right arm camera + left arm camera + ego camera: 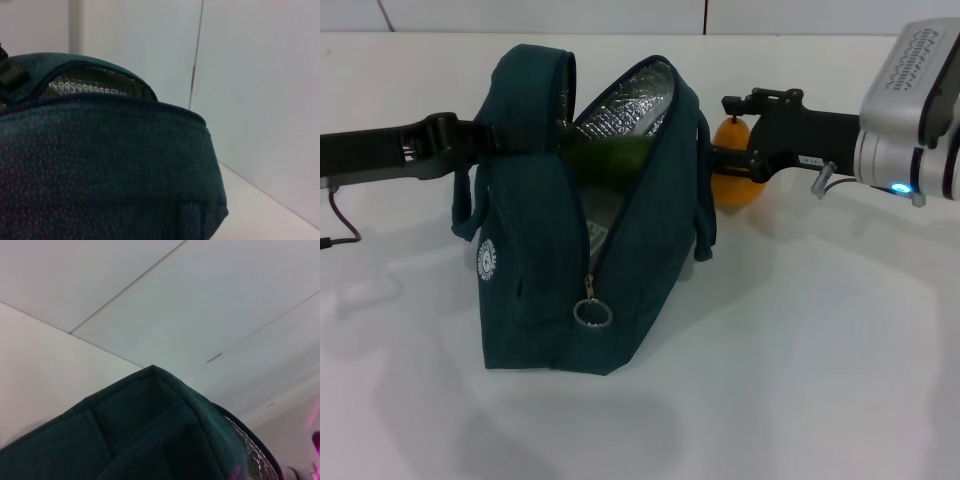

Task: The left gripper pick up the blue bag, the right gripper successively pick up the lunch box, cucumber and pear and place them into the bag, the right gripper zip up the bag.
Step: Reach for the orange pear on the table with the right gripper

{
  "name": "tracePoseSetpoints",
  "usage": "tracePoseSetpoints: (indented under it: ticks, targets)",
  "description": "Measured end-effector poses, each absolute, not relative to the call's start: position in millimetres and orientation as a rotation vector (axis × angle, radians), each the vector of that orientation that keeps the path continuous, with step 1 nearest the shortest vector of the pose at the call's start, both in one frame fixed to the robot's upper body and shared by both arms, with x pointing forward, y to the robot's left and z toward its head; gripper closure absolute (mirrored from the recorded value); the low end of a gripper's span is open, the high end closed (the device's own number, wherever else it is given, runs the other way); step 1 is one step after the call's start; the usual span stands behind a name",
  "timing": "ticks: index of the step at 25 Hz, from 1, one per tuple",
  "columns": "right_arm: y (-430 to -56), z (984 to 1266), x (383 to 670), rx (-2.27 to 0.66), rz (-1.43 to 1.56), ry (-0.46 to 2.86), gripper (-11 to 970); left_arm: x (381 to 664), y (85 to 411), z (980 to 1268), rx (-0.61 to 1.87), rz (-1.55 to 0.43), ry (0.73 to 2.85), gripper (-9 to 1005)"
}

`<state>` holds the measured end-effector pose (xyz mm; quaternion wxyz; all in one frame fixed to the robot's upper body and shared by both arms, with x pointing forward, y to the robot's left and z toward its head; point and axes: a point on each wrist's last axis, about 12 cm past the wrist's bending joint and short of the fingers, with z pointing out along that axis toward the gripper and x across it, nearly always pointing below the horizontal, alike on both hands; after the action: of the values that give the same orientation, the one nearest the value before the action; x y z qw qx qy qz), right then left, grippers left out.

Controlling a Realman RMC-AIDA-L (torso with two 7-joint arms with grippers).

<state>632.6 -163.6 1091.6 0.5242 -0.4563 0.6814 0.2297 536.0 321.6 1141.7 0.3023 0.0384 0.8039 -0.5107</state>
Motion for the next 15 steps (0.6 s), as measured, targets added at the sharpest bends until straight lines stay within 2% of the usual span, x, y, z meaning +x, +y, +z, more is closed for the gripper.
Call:
tracePoseSetpoints:
  ticks: [1,6,11,15]
  targets:
    - [-162.4,1092.0,632.8,-1.094,0.549,1.628,231,536.0,321.6,1141.7,0.102,-1.354,2.132,946]
    - [-161.5,1092.9,635.1,-1.091,0.533,1.631,471,535.9,321.6,1141.5,0.101,-1.355,2.132,946]
    - [-161.3,1093.6,635.6,-1.089,0.529,1.624,625,535.9,321.6,1141.5,0.101,-1.355,2.132,946]
    - [-162.0,1093.4,635.4,-1.082,0.530,1.625,625,535.9,321.6,1141.5,0.101,-1.356,2.132,946]
